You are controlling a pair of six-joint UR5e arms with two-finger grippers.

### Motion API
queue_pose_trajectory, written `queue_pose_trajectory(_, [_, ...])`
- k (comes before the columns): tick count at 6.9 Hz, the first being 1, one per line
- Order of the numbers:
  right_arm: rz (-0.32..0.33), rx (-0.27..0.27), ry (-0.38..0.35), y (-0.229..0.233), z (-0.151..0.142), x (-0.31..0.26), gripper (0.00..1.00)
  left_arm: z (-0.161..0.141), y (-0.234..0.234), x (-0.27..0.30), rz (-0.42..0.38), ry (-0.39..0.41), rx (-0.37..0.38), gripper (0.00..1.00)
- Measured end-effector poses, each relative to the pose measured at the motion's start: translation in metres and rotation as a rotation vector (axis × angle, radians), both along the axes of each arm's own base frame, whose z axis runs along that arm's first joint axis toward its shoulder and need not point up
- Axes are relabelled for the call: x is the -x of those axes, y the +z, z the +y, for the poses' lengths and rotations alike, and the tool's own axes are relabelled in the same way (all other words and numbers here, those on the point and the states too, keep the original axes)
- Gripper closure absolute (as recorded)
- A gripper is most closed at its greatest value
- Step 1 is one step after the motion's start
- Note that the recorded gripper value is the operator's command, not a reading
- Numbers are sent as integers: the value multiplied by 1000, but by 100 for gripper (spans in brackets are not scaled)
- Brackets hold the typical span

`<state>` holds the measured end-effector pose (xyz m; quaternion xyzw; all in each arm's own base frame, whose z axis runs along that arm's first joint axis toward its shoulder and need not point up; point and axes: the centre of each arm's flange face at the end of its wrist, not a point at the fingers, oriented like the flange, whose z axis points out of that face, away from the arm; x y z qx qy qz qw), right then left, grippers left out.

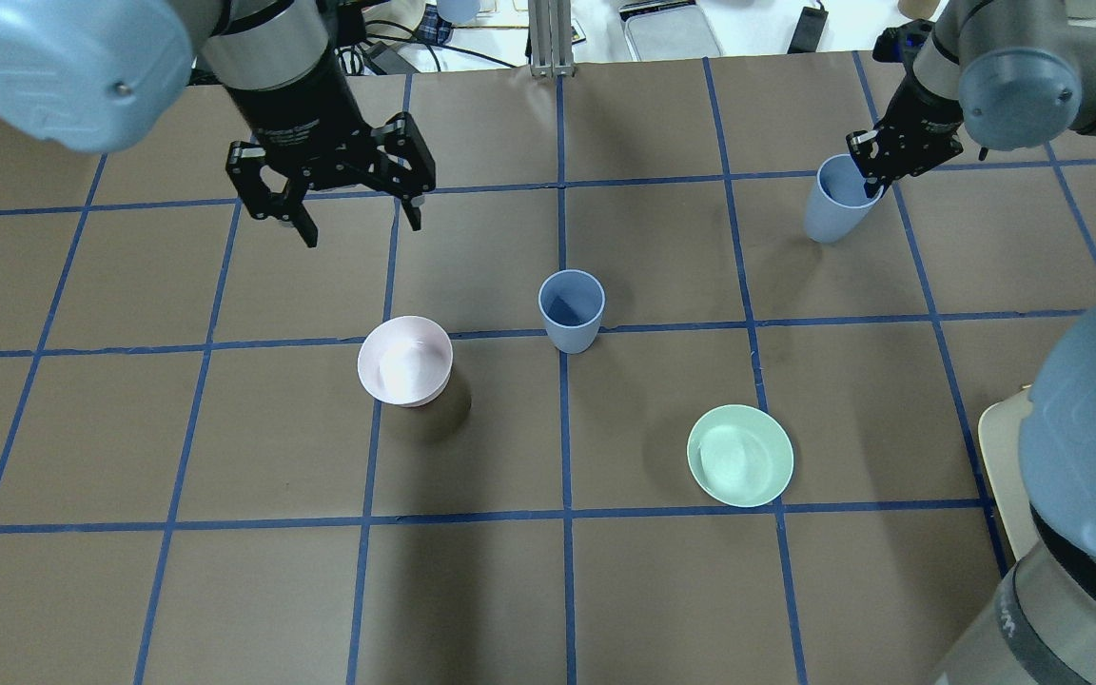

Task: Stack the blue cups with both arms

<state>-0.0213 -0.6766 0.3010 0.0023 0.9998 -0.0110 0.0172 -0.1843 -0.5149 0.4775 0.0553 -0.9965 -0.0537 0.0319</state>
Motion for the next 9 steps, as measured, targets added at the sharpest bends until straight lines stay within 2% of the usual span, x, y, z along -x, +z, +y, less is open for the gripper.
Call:
queue_pose_trajectory(2, [-30,36,22,55,9,-50,100,9,8,-25,-18,21,29,0])
queue_pose_trajectory(4, [-12,10,3,97,26,-156,100,7,12,-41,-75,46,58,0])
queue_pose_trajectory(6, [9,2,15,111,63,-260,100,11,12,-45,-98,42,46,0])
queue_pose_trajectory(7, [10,-3,29,111,78,-290,100,12,12,-46,-130,32,43,0])
queue_pose_trajectory(9, [0,-19,22,105,95,-308,100,1,6,-60,-160,43,59,0])
